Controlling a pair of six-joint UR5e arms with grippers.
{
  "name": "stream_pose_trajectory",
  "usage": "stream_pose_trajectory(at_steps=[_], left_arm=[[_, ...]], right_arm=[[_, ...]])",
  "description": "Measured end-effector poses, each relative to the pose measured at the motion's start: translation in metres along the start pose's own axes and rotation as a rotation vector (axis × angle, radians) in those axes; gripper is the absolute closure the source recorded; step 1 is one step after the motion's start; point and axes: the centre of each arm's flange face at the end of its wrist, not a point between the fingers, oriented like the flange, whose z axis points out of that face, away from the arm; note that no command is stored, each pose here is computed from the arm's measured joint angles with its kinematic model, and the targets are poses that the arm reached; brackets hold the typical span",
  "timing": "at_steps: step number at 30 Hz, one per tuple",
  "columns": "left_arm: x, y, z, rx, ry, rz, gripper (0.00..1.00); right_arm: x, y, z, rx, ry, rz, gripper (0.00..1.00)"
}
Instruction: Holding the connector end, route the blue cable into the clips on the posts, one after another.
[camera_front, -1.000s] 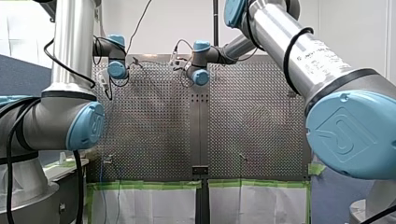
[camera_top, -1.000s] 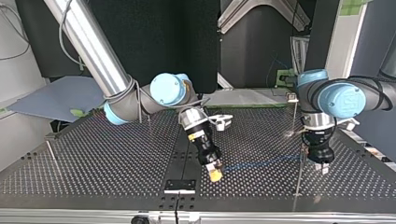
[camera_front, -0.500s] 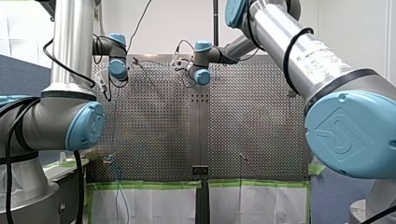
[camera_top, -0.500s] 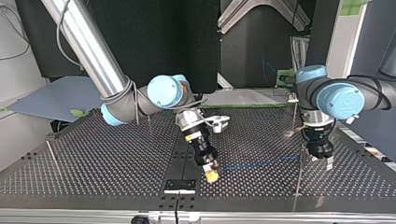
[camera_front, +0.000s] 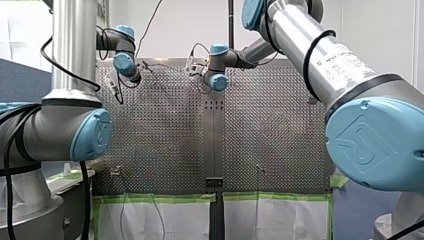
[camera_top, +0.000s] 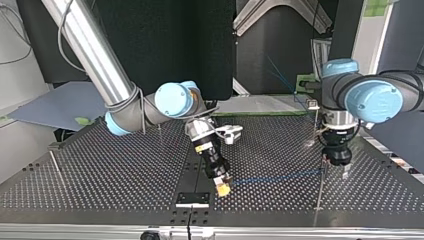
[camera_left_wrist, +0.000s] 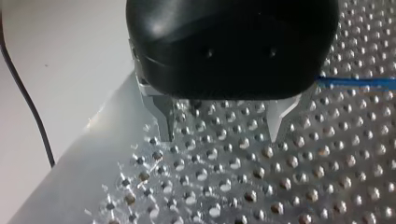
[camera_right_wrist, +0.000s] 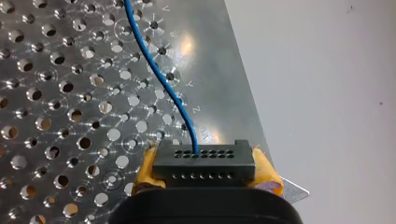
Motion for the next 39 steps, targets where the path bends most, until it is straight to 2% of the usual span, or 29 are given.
stream_pose_trajectory(at_steps=[3,6,12,16,21,32,35,39], left_arm=[[-0.006,-0.003,-0.008,-0.006,0.004,0.006,0.02],[-0.008,-0.002,-0.016,-0.033,0.013,0.009,0.02],[0.007,0.006,-0.034,-0.067,0.089,0.011,0.02],[0.009,0.006,-0.046,-0.075,0.122,0.009,0.02],[0.005,0.001,-0.060,-0.065,0.156,0.011,0.02],[-0.022,-0.017,-0.100,-0.046,0.172,0.032,0.02],[-0.029,-0.022,-0.112,-0.039,0.175,0.049,0.02],[-0.040,-0.027,-0.130,-0.050,0.173,0.091,0.02]], right_arm=[[0.000,0.000,0.000,-0.001,-0.001,0.000,1.00],[0.001,0.001,0.000,-0.001,-0.001,0.000,1.00],[0.001,0.002,0.000,-0.003,-0.001,-0.001,1.00],[0.002,0.005,0.000,-0.007,-0.002,-0.002,1.00],[0.002,0.008,0.000,-0.010,-0.006,-0.003,1.00],[0.001,0.009,-0.001,-0.012,-0.011,-0.003,1.00],[0.000,0.009,-0.001,-0.012,-0.012,-0.003,1.00],[0.000,0.009,-0.001,-0.013,-0.013,-0.003,1.00]])
